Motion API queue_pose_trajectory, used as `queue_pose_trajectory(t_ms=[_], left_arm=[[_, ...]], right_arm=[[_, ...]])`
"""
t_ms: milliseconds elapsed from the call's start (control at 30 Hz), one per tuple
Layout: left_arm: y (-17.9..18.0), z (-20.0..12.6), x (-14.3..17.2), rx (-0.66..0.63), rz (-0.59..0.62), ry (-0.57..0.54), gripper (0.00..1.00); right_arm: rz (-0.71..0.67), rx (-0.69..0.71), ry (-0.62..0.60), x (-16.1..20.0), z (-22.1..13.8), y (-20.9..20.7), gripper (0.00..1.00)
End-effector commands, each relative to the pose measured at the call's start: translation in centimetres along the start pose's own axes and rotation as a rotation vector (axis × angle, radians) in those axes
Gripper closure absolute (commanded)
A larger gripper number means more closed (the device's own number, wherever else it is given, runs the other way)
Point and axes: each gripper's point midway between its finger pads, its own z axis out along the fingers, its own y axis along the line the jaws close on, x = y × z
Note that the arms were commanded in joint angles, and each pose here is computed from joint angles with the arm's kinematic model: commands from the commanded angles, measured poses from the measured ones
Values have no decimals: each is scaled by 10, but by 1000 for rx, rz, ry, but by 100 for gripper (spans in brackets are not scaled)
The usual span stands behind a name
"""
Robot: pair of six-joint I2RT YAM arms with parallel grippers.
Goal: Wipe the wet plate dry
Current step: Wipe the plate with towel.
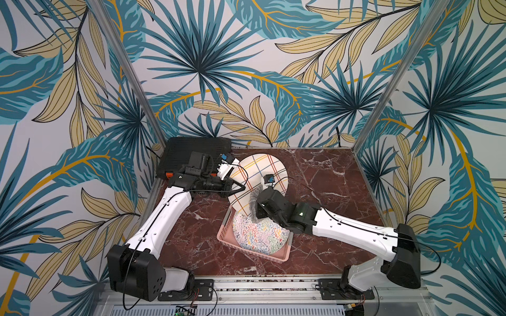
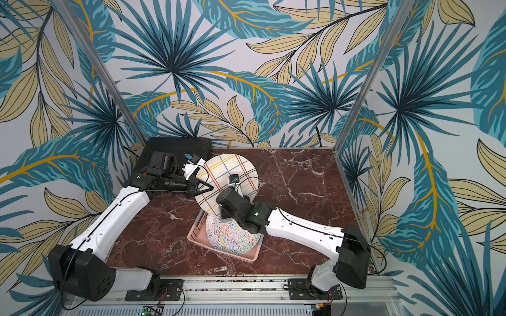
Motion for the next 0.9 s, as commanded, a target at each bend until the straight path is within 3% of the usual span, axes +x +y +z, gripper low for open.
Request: queue_pose_trajectory(t_ms=[0,133,267,400,600,867], left_arm=[[-53,-10,-15,197,71,-58,100],[-53,-10,-13,203,66,-55,100],[-55,-12,-15,201,74,-62,100],[-58,-13,-16,209,76,-66,100],[-63,-16,-18,219,91,-71,100],[-71,-23,-8,217,172,-46,100]], right_arm=[[-77,-74,-13,-11,5,43,100],[-84,-103,2,-14,15,63,100],[-62,-52,21,-1,23,46,100],[35,19,26,19,26,-7,100],[135,173,-13,32,0,-98,100],[317,254,-82,-12,-59,-189,100]])
